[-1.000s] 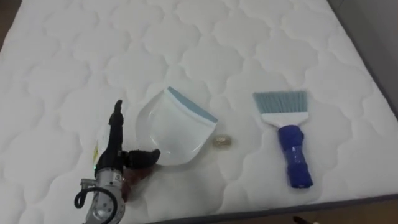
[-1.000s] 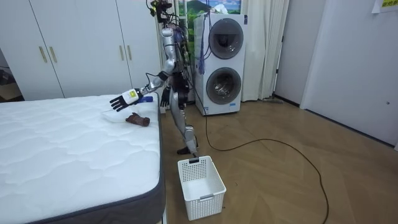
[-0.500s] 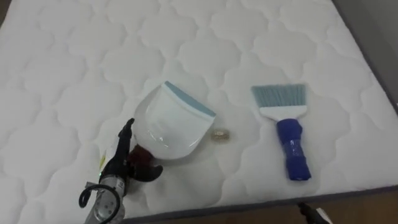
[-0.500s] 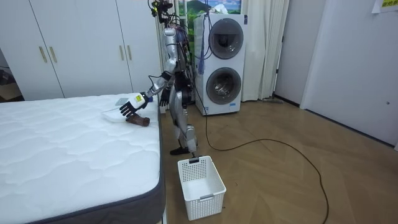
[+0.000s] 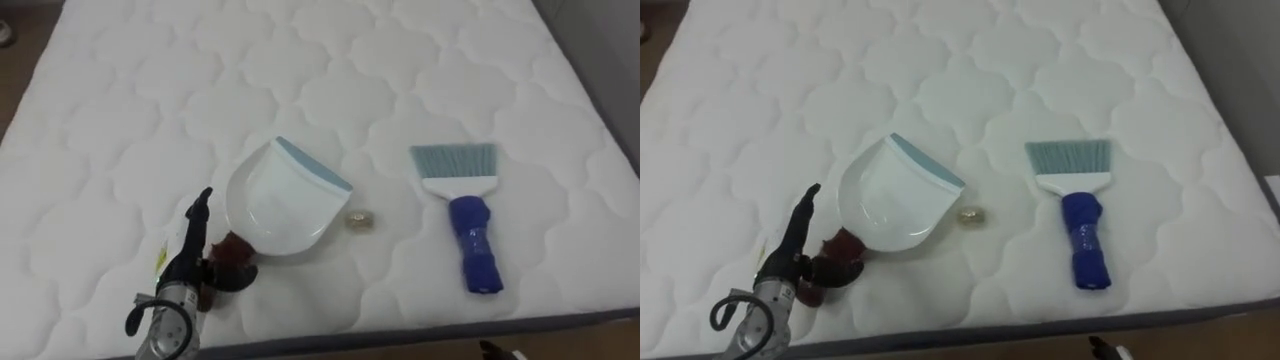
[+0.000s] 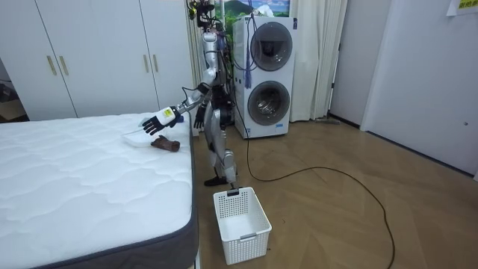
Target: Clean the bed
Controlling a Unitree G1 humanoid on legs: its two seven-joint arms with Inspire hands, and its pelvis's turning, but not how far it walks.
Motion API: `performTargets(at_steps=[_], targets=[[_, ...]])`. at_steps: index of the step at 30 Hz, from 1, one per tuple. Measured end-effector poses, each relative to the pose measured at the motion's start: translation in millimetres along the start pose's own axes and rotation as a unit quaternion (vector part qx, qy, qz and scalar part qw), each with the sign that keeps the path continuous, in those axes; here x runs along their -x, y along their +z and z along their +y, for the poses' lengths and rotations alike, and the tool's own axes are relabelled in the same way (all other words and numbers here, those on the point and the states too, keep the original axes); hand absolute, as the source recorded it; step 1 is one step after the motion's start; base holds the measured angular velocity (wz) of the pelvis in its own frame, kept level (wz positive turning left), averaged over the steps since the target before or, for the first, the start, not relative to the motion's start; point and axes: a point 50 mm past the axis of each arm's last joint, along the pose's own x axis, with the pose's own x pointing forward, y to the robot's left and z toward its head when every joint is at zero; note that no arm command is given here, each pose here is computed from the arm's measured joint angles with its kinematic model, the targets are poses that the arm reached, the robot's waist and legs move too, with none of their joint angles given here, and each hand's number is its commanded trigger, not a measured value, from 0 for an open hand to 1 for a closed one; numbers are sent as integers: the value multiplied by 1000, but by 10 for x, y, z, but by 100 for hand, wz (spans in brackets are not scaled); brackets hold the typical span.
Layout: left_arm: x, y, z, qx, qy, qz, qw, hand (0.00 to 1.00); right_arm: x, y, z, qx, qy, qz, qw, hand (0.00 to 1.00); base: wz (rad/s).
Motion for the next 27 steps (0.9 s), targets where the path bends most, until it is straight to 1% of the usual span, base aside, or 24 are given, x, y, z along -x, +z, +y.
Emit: performTargets(at_steps=[8, 21, 27], targets=[[0, -2, 3, 1, 2, 1, 1000, 0, 0, -4, 1, -17, 2, 2, 1000, 0, 0], [17, -67, -6, -2, 0, 16, 1000, 0, -6, 19, 4, -12, 8, 1, 1000, 0, 1], [79, -250, -40, -7, -9, 60, 998, 0, -5, 14, 12, -14, 5, 2, 1000, 0, 0]])
